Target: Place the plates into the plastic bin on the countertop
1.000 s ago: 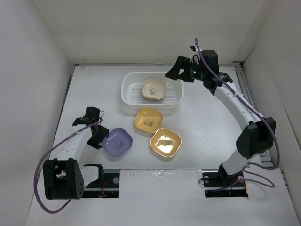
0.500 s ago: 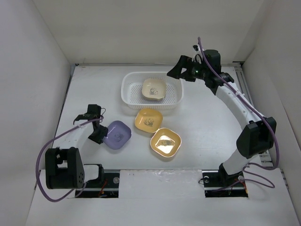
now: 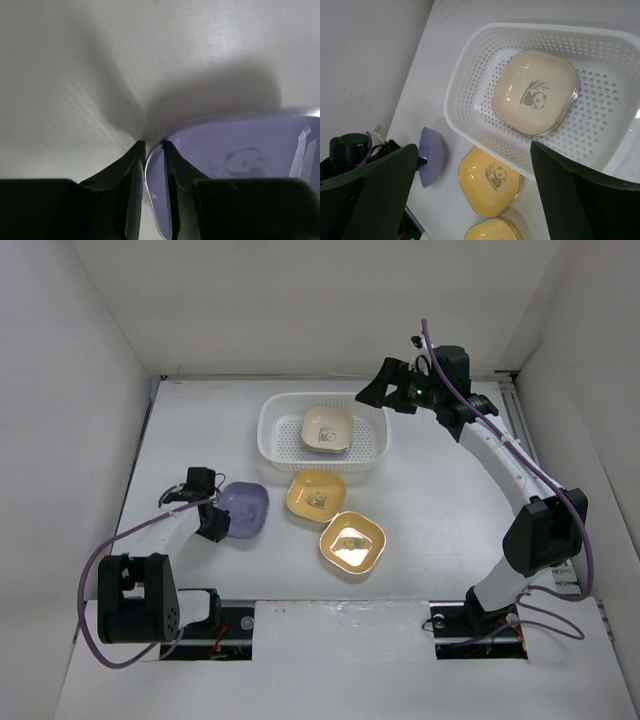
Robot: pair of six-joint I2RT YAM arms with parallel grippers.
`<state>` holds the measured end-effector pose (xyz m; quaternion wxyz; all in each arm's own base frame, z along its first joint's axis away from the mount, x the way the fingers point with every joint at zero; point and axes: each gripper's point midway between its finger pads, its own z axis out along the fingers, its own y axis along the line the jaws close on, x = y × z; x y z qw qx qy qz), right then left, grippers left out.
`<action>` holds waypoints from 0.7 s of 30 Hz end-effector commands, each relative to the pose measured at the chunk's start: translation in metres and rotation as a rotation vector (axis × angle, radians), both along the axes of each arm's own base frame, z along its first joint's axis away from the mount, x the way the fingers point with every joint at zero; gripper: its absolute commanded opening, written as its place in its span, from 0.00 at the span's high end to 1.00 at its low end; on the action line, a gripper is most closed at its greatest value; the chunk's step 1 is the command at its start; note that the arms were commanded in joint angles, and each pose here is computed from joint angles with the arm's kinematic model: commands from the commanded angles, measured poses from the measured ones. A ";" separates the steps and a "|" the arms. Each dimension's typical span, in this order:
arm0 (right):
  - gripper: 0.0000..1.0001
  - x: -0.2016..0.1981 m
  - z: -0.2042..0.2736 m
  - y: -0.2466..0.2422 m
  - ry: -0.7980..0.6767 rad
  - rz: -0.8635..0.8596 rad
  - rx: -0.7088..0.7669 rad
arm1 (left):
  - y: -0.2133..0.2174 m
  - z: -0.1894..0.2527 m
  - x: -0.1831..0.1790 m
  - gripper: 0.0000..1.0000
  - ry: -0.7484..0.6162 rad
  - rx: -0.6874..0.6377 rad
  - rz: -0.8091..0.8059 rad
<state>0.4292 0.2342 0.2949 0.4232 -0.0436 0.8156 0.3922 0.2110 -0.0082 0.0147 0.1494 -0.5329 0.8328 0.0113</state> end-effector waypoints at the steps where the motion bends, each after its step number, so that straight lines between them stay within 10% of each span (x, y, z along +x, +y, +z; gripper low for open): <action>1: 0.00 0.006 0.017 -0.002 -0.061 -0.004 0.018 | -0.001 -0.020 -0.009 0.94 0.037 -0.002 0.008; 8: 0.00 -0.002 0.027 -0.006 -0.074 -0.012 0.019 | 0.030 0.038 0.008 1.00 -0.045 0.156 0.085; 15: 0.00 -0.009 0.041 -0.010 -0.089 -0.025 0.019 | 0.060 0.188 0.046 1.00 -0.436 0.310 0.150; 21: 0.00 -0.020 0.045 -0.033 -0.075 -0.082 0.004 | 0.013 0.295 0.124 1.00 -0.920 0.253 -0.236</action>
